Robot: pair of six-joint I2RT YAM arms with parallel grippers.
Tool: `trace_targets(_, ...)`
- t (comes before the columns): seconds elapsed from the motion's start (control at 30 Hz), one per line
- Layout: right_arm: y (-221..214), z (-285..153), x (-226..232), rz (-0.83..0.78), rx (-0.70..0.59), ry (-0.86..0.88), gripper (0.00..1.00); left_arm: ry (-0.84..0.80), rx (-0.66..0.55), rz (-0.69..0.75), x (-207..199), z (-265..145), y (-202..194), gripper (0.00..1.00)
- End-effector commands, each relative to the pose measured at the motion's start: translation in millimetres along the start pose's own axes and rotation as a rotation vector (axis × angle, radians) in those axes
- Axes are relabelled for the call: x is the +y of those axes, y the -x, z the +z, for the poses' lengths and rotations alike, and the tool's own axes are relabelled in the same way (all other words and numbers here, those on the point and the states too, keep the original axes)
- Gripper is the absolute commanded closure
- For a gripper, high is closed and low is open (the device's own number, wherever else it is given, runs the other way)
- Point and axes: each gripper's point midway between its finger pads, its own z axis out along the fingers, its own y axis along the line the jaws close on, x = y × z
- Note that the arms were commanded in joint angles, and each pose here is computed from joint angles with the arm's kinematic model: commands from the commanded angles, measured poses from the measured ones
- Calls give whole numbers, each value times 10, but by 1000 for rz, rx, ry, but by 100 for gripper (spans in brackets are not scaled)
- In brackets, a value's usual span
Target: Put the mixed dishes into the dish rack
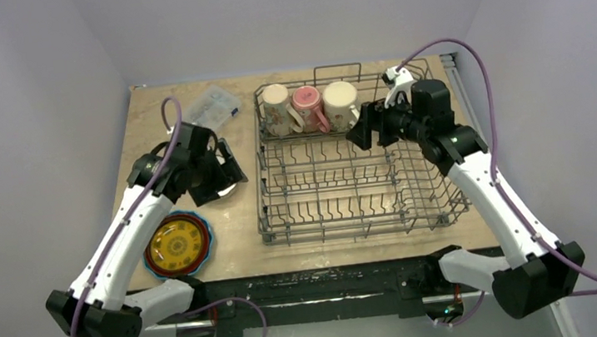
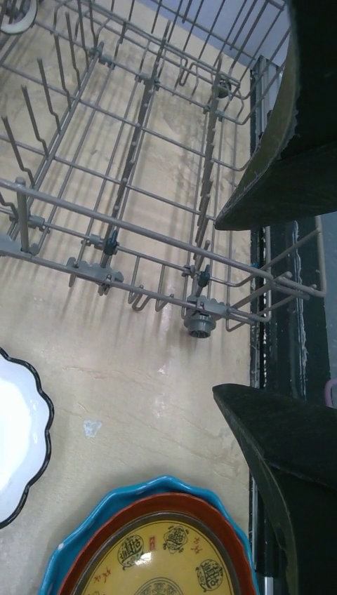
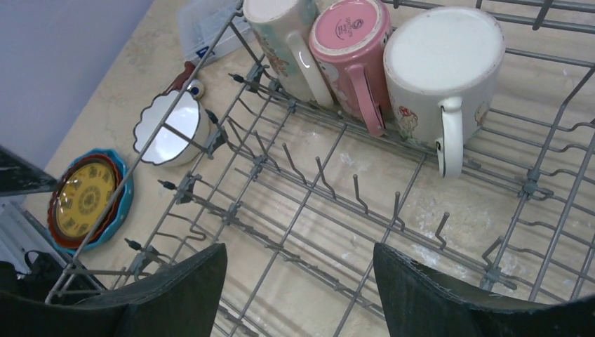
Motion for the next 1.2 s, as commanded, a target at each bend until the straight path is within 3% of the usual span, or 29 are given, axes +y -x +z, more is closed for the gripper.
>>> trace_targets(0.0,-41,-153,123,71,-36,29,22,15,33,-7,-45,29,44,21)
trace_targets(0.03,-28,-170,160,74,-41,45,19,24,41,-6,-11,36,14,21)
trace_targets(0.1,1,-204,142,76,-22,22,2,46,29,-4,80,42,-1,21)
trace_targets(0.13,30,-226,128,53,-8,8,1,58,19,-1,138,54,-5,21)
trace_targets(0.3,294,-326,168,19,-43,-28,1,107,-8,16,299,165,113,19)
trace_targets(0.5,191,-238,317,159,35,21,1,239,40,14,467,461,361,19)
trace_targets(0.63,259,-362,264,106,10,-25,1,258,87,14,417,743,503,20)
trace_targets(0.77,371,-481,96,42,-46,-130,1,284,118,-3,368,1049,665,27)
trace_targets(0.93,383,-569,30,27,-42,-180,1,282,122,-103,321,1362,862,37)
trace_targets(1.17,359,-704,-6,17,-56,-220,1,236,164,-361,214,1757,986,46)
